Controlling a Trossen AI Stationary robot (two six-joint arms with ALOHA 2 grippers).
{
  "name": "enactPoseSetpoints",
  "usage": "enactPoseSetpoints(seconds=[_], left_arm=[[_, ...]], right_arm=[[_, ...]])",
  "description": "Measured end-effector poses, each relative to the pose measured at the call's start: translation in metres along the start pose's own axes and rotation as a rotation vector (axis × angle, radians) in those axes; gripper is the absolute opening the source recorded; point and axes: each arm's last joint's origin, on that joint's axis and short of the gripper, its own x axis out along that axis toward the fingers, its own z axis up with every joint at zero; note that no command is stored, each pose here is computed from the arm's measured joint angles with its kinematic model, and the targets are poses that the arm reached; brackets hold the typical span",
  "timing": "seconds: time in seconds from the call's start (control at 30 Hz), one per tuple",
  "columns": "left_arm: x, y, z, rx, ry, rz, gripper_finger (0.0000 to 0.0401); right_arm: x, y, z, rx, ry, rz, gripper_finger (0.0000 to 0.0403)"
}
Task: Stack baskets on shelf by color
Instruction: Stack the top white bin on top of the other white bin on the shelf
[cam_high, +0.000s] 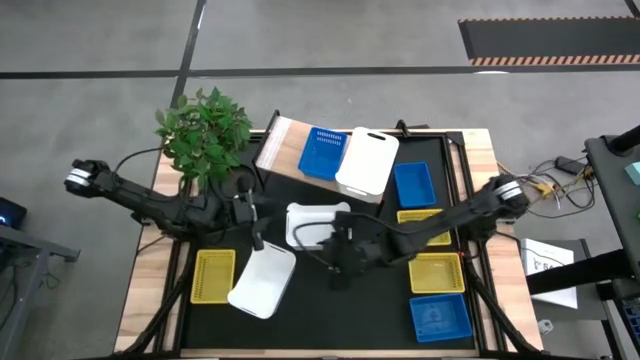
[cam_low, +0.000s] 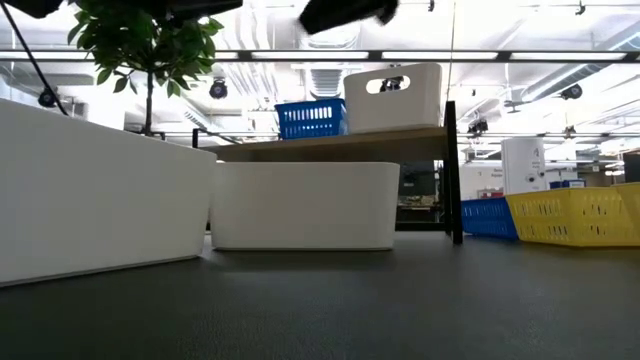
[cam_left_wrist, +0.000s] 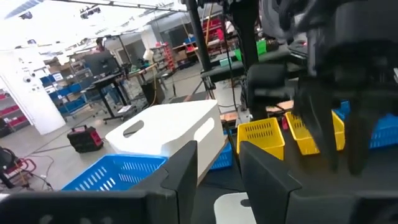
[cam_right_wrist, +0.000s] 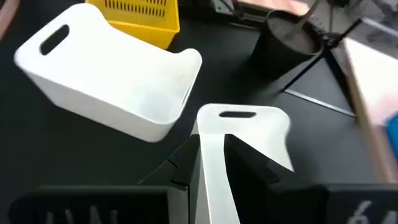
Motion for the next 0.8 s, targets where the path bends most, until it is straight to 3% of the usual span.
enactPoseSetpoints(seconds=[0.13, 0.27, 0.43, 0.6, 0.8], left_arm=[[-0.003, 0.000, -0.004, 0.002, 0.004, -0.002, 0.0105], [-0.005, 0.001, -0.006, 0.001, 0.004, -0.001, 0.0105], [-0.005, 0.002, -0.006, 0.001, 0.002, 0.000, 0.0105], [-0.005, 0.002, -0.005, 0.003, -0.005, 0.001, 0.0105], [-0.005, 0.002, -0.005, 0.005, -0.002, 0.002, 0.0105]], right_arm=[[0.025, -0.006, 0.009, 0.031, 0.030, 0.058, 0.0073], [0.044, -0.009, 0.008, -0.018, 0.091, 0.124, 0.0099], [0.065, -0.015, 0.003, -0.098, 0.126, 0.113, 0.0135], [0.082, -0.027, -0.006, -0.089, 0.167, 0.088, 0.0152], [0.107, -0.028, -0.022, -0.078, 0.230, 0.163, 0.0157]])
